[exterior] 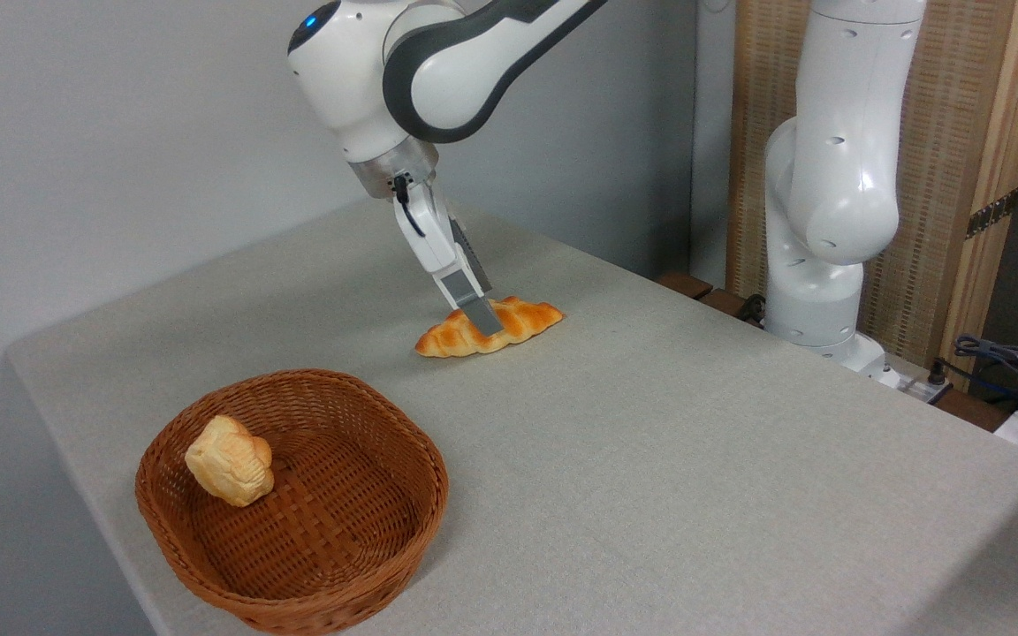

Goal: Put bread into the basket
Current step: 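Lower the gripper onto the croissant's middle and close on it, then lift the croissant and carry it over the wicker basket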

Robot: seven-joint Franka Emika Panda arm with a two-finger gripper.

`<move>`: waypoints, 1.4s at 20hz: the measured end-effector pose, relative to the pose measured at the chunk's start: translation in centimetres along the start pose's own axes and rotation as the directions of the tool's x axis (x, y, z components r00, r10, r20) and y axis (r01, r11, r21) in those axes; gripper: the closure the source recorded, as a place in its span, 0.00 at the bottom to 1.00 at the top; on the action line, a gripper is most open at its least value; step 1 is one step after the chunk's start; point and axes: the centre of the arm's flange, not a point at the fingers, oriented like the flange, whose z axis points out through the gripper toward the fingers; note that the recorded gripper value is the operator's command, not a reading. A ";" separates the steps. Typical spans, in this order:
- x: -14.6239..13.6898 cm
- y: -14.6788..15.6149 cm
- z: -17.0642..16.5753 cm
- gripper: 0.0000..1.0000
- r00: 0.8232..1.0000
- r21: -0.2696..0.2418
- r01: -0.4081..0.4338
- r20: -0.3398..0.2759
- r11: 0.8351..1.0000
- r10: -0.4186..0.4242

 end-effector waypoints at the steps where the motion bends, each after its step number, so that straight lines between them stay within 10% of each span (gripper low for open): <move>1: 0.3 0.1 0.4 0.00 1.000 -0.003 -0.004 0.007 1.000 0.004; 8: 1.3 -0.6 1.9 0.03 1.000 -0.002 -0.005 0.019 1.000 0.005; 11: 1.3 -0.6 2.0 0.43 1.000 -0.001 -0.005 0.018 1.000 0.005; 15: 1.3 -0.7 2.0 0.60 1.000 0.006 -0.007 0.024 1.000 0.007; 28: 1.3 -0.7 2.0 0.64 1.000 0.006 -0.007 0.024 1.000 0.007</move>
